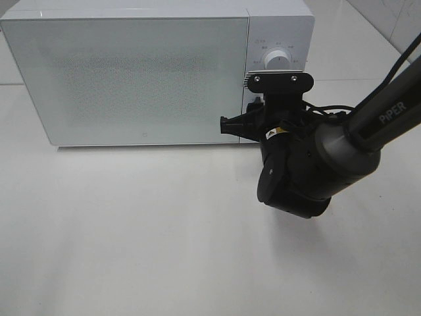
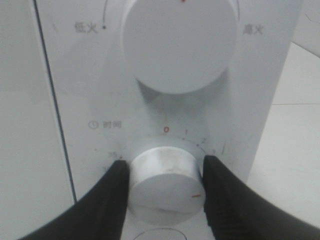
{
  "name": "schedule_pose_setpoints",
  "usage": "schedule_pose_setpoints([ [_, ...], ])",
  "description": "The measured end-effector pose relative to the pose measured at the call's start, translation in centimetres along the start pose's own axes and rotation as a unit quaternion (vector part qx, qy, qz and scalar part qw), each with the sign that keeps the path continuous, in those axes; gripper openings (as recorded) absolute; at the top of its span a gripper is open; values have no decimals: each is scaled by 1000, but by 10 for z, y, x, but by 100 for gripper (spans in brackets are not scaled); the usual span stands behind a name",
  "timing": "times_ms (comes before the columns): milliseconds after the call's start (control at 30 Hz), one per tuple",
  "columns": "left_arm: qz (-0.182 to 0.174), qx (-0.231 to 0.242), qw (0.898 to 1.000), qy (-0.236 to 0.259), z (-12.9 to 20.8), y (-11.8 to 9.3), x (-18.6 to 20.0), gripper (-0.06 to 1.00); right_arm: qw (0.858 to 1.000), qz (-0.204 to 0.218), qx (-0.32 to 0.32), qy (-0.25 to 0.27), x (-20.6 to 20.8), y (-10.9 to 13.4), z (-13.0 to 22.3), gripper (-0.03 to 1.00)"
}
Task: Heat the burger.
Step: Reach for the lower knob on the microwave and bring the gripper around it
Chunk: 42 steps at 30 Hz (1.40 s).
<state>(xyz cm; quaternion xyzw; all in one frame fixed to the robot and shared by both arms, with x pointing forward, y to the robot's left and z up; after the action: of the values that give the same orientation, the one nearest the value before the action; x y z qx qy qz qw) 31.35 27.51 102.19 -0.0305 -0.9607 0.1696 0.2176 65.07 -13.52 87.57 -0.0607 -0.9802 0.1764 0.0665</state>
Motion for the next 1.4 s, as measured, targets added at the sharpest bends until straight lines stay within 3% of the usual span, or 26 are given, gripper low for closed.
schedule_pose_setpoints([
  [467, 0, 0, 1000, 0, 0, 0, 0, 98, 997, -10, -72, -6, 0, 3, -2, 44],
  [567, 0, 0, 1000, 0, 0, 0, 0, 98, 993, -17, -116, -11, 1, 3, -2, 44],
  [633, 0, 0, 1000, 0, 0, 0, 0, 98, 982, -21, -186, -11, 1, 4, -2, 44],
  [667, 0, 0, 1000, 0, 0, 0, 0, 98, 982, -21, -186, -11, 1, 4, -2, 44],
  [700, 0, 0, 1000, 0, 0, 0, 0, 98, 971, -24, -239, -10, 1, 4, -2, 44],
  [733, 0, 0, 1000, 0, 0, 0, 0, 98, 971, -24, -239, -10, 1, 4, -2, 44],
  [800, 0, 0, 1000, 0, 0, 0, 0, 98, 947, -32, -319, -11, 1, 5, -2, 44],
  [833, 0, 0, 1000, 0, 0, 0, 0, 98, 947, -32, -319, -11, 1, 5, -2, 44],
  [867, 0, 0, 1000, 0, 0, 0, 0, 98, 928, -36, -371, -9, 1, 5, -2, 44],
  [900, 0, 0, 1000, 0, 0, 0, 0, 98, 917, -38, -397, -9, 1, 5, -2, 44],
  [933, 0, 0, 1000, 0, 0, 0, 0, 98, 917, -38, -397, -9, 1, 5, -2, 44],
  [967, 0, 0, 1000, 0, 0, 0, 0, 98, 896, -39, -443, -7, 1, 5, -2, 44],
  [1000, 0, 0, 1000, 0, 0, 0, 0, 98, 886, -40, -462, -6, 1, 5, -2, 44],
  [1033, 0, 0, 1000, 0, 0, 0, 0, 98, 886, -40, -462, -6, 1, 5, -2, 44],
  [1067, 0, 0, 1000, 0, 0, 0, 0, 98, 859, -40, -511, -3, 1, 5, -1, 44],
  [1100, 0, 0, 1000, 0, 0, 0, 0, 98, 859, -40, -511, -3, 1, 5, -1, 44],
  [1133, 0, 0, 1000, 0, 0, 0, 0, 98, 825, -40, -564, -1, 1, 5, -1, 44],
  [1167, 0, 0, 1000, 0, 0, 0, 0, 98, 825, -40, -564, -1, 1, 5, -1, 44],
  [1200, 0, 0, 1000, 0, 0, 0, 0, 98, 791, -41, -610, 1, 1, 5, -1, 44],
  [1233, 0, 0, 1000, 0, 0, 0, 0, 98, 772, -41, -634, 3, 1, 5, -1, 45],
  [1267, 0, 0, 1000, 0, 0, 0, 0, 98, 772, -41, -634, 3, 1, 5, -1, 45],
  [1300, 0, 0, 1000, 0, 0, 0, 0, 98, 741, -41, -671, 5, 1, 5, -1, 45],
  [1333, 0, 0, 1000, 0, 0, 0, 0, 98, 725, -41, -688, 7, 2, 5, -1, 45],
  [1367, 0, 0, 1000, 0, 0, 0, 0, 98, 725, -41, -688, 7, 2, 5, -1, 45],
  [1400, 0, 0, 1000, 0, 0, 0, 0, 98, 695, -41, -718, 9, 2, 6, -1, 45],
])
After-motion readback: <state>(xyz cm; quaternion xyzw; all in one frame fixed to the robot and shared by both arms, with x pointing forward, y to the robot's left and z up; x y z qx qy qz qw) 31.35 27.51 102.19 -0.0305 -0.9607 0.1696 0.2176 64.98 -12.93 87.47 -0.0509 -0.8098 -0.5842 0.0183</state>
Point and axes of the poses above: a point on each arm's last joint axis where the gripper is mounted, x pointing back along that axis away from the gripper, y along the wrist's bending axis when the last joint is at zero, z = x × y, the point moved 9 cm from there along -x, pointing out along that axis toward the gripper, and after that the axes turned 15 degrees about x, right-handed, at the moved point
